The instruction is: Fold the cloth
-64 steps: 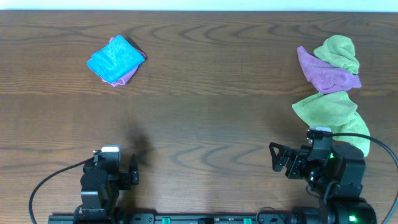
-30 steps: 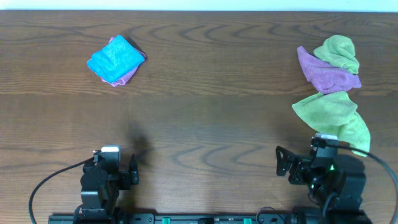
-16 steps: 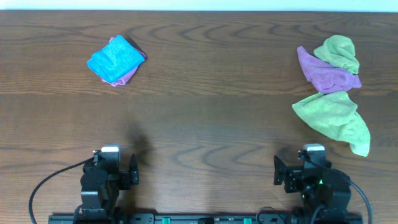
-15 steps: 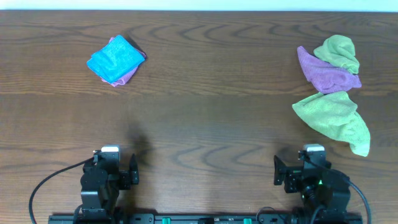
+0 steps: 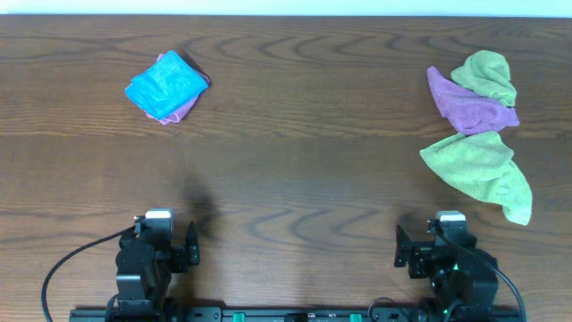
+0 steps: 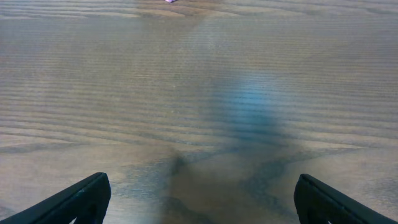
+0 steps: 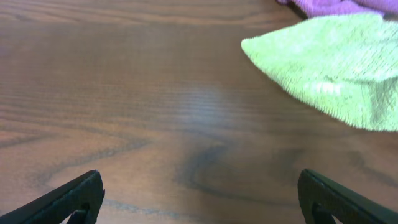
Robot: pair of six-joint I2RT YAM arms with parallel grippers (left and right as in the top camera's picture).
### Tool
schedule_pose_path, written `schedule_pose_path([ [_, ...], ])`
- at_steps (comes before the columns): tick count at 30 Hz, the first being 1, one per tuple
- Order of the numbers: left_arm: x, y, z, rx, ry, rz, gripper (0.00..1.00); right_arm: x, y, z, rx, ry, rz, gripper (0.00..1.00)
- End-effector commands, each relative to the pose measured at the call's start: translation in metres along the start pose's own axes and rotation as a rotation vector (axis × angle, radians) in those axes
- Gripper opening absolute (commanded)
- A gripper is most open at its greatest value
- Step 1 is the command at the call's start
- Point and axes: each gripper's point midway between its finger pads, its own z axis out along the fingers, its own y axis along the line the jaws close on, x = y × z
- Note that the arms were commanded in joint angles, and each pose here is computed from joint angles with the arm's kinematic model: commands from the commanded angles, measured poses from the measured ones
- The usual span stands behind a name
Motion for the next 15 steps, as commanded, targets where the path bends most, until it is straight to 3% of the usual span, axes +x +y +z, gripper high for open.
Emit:
schedule_pose_path([
  [1,0.005,0.0005,0.0024,-0.004,0.011,0.008,0.95,0.0102,-0.0036,0.0056,0.024,0.023,0.049,0.99],
  [15,0.005,0.0005,0.0024,-0.004,0.011,0.008,0.95,0.0185,-0.0031,0.0114,0.022,0.044,0.092,0.99],
])
